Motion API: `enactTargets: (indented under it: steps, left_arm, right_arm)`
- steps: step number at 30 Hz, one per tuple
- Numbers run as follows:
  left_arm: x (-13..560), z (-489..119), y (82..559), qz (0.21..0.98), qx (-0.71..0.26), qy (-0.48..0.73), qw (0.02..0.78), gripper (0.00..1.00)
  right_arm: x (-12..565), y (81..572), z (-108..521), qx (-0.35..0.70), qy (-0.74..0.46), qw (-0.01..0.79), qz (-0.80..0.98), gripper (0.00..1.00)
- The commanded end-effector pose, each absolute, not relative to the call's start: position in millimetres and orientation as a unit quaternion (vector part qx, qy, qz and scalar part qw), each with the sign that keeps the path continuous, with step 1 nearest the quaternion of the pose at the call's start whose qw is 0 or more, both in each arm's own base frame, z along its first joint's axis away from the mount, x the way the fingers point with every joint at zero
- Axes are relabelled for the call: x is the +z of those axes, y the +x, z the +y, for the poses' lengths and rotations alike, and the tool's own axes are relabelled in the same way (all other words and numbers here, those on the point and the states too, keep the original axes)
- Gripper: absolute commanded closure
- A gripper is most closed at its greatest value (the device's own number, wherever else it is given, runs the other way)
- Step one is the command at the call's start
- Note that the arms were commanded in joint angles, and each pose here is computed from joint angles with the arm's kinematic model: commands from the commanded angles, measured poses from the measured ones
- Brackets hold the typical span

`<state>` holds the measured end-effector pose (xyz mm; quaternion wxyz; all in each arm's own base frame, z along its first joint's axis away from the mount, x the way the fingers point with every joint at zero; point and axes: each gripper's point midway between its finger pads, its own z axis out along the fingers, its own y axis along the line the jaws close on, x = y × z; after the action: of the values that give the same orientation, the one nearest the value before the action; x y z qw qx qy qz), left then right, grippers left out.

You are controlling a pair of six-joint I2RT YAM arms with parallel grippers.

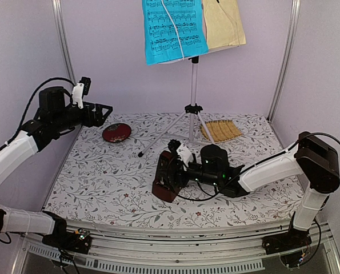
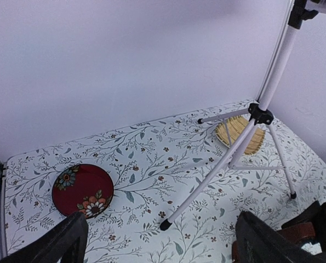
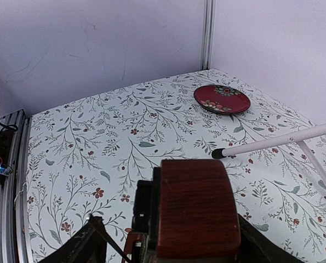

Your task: Pack up the instrument practice props

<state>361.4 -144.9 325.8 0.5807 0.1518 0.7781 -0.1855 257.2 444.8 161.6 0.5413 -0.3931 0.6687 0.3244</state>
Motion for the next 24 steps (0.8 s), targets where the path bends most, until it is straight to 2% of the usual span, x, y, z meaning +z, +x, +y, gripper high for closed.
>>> enactTargets:
  steps: [1, 7, 24]
  left_arm:
    - [329, -145, 357, 0.771, -0.187, 0.159, 0.587, 0.04]
    - [330, -146, 357, 0.770, -0.190, 0.161, 0.587, 0.04]
    - [330, -146, 357, 0.770, -0.191, 0.161, 0.587, 0.04]
  right_arm:
    - [174, 258, 447, 0.326, -0.383, 0.557, 0.660, 0.29]
    - [175, 257, 446, 0.329, -0.379, 0.557, 0.662, 0.38]
    - [175, 254, 437, 0.330, -0.370, 0.558, 0.666, 0.39]
